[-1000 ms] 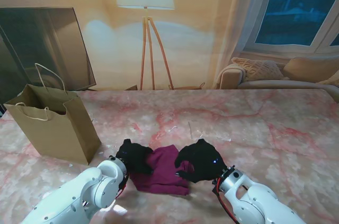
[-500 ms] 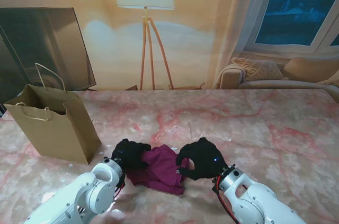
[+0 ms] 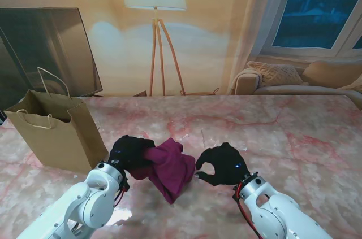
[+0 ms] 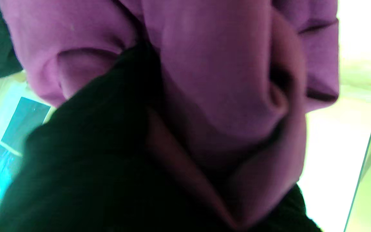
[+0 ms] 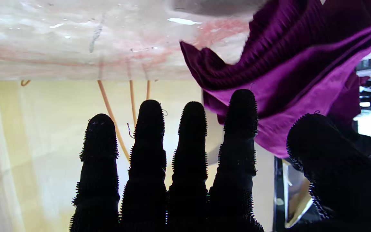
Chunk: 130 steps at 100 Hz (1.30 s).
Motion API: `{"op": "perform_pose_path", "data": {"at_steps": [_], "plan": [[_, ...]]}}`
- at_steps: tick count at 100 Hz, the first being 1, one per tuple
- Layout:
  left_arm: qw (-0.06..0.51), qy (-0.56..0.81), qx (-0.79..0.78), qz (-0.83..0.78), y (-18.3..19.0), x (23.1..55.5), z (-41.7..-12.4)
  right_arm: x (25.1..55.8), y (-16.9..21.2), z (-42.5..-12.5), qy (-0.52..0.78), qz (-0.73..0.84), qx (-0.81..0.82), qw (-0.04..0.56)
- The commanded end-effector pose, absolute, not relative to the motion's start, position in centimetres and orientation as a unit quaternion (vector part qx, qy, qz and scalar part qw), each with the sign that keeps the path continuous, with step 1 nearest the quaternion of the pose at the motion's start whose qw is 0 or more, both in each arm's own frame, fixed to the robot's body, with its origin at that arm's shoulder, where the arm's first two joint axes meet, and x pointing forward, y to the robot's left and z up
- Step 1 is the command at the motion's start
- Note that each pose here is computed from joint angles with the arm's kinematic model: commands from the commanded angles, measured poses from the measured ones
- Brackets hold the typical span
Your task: Fold the socks and the shorts into the kraft paper bag
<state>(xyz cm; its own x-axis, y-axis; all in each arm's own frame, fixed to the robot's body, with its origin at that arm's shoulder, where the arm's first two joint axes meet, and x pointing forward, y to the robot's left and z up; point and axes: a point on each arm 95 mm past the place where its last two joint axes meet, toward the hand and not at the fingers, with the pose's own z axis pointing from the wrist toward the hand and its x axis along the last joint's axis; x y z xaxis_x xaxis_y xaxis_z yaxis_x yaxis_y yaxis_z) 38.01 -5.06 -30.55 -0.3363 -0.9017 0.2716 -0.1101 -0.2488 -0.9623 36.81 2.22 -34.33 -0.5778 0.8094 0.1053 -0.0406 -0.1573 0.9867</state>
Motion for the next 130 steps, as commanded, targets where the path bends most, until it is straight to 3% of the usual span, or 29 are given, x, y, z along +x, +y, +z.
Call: {"op": "perform_pose_path", "data": {"at_steps": [1,64,130], "plan": [[0.324,0.511,-0.47,-0.643,-5.3,37.9,-29.1,36.8,2.1,-34.4,0.567,0.679,0.345,0.313],[0.393,0.419,-0.424,-0.7,-2.2,37.6,-17.9,37.4,1.2,-35.2,0.548,0.674,0.374,0.323],[0.459,0.278,-0.45,-0.714,6.4,36.8,-8.1,37.8,1.4,-35.8,0.547,0.672,0.382,0.322]]}}
